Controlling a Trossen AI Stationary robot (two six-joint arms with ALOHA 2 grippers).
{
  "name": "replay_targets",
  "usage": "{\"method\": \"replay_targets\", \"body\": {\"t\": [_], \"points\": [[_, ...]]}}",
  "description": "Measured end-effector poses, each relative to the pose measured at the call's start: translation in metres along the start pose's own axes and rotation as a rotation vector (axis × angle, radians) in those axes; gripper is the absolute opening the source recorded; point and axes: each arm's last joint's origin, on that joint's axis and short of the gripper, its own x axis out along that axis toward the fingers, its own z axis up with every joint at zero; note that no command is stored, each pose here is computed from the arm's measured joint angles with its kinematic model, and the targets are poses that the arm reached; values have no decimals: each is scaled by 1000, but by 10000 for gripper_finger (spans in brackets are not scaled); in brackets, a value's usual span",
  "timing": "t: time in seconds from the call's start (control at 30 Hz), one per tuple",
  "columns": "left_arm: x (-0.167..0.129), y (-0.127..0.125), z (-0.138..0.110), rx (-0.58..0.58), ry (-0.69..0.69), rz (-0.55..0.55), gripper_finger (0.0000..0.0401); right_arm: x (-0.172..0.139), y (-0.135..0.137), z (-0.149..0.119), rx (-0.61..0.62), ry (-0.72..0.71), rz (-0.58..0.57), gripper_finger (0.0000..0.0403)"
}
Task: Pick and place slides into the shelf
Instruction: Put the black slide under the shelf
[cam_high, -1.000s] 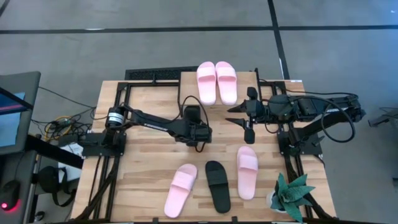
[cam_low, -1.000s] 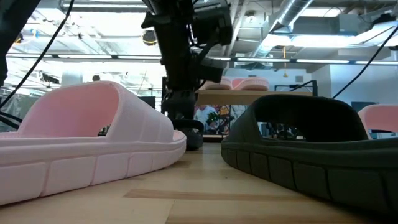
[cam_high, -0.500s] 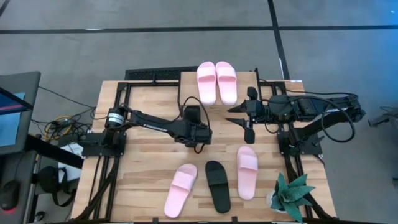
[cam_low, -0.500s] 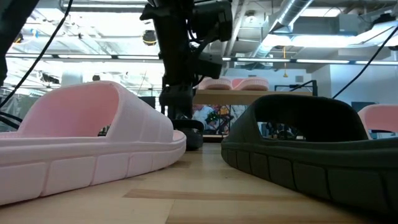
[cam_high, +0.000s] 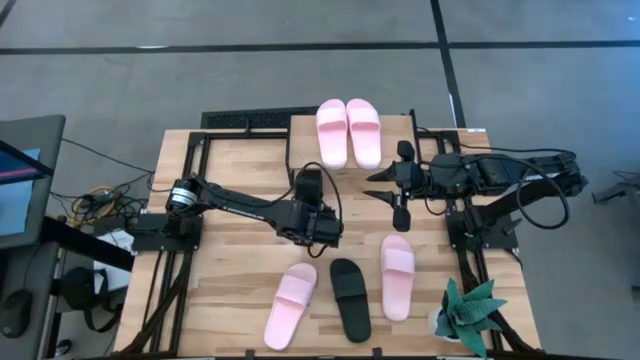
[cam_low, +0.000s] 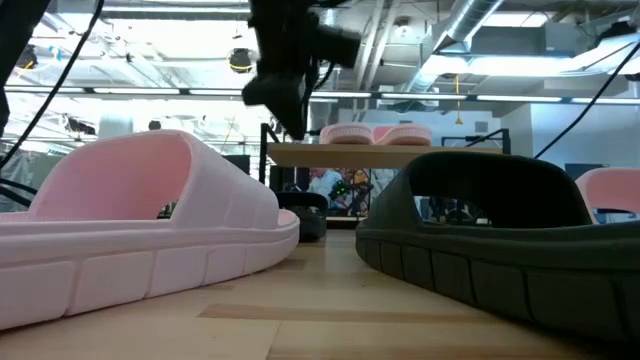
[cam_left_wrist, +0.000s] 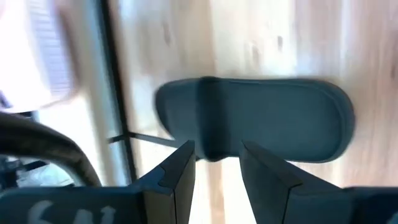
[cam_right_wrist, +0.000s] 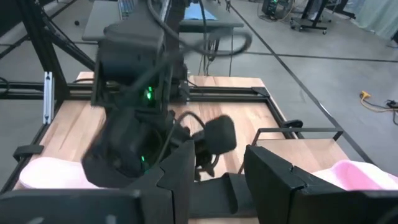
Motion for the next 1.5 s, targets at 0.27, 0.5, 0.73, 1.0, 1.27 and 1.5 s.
{"method": "replay_targets", "body": {"t": [0.27,0.5,0.73,1.0,1.27,1.5], "points": [[-16,13,5,-29,-29,26,116,0,0,0,7,0,0,127],[-16,14,8,29,-48,30,116,0,0,0,8,0,0,127],[-8,21,7,-72,-31,-87,116,-1,4,0,19,2,24,127],[-11,21,-18,-26,198,-179,116,2,22,-15,50,152,100,127],[-44,28,-46,-86,238,-234,116,32,47,-32,32,315,119,127],[-65,34,-70,-158,195,-213,116,57,61,-44,4,395,139,127]]}}
